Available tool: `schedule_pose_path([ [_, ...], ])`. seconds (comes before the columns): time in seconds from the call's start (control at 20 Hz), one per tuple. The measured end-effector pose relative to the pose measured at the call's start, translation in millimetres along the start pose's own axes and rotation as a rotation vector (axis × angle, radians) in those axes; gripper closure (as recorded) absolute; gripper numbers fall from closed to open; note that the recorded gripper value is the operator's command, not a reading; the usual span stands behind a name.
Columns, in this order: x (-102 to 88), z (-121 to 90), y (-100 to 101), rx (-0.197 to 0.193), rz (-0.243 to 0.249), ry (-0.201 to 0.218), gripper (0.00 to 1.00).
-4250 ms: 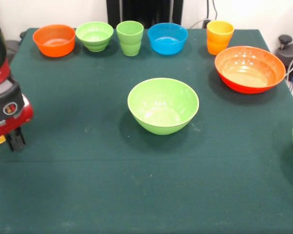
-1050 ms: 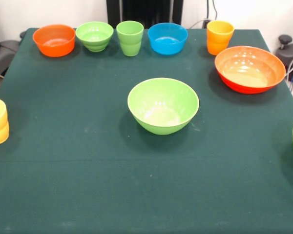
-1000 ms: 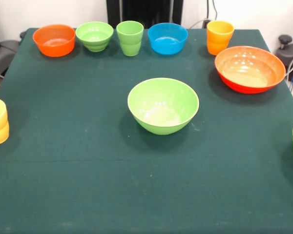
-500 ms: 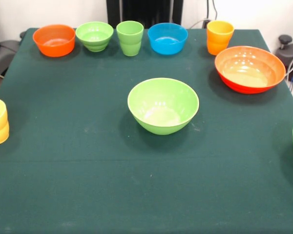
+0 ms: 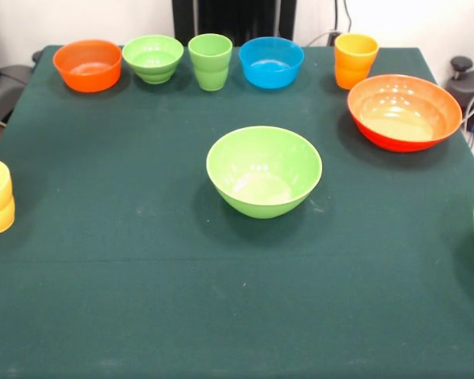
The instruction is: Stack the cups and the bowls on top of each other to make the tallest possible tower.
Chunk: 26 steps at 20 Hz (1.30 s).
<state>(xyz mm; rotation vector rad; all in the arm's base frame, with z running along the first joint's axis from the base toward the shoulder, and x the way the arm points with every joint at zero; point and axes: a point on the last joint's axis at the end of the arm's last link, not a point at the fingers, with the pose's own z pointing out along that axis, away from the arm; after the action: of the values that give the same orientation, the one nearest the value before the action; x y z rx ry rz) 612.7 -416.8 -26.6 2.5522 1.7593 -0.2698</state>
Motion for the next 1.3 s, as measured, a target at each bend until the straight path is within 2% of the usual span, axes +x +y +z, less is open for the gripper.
schedule_pose_path([
  [0.25,23.5,19,-3,0.020,-0.031,0.003,1.00],
  [0.6,54.2,31,-2,0.020,-0.066,0.001,1.00],
  [0.85,63.6,28,5,0.008,-0.065,0.007,1.00],
  [1.3,65.3,27,12,-0.001,-0.063,-0.012,1.00],
])
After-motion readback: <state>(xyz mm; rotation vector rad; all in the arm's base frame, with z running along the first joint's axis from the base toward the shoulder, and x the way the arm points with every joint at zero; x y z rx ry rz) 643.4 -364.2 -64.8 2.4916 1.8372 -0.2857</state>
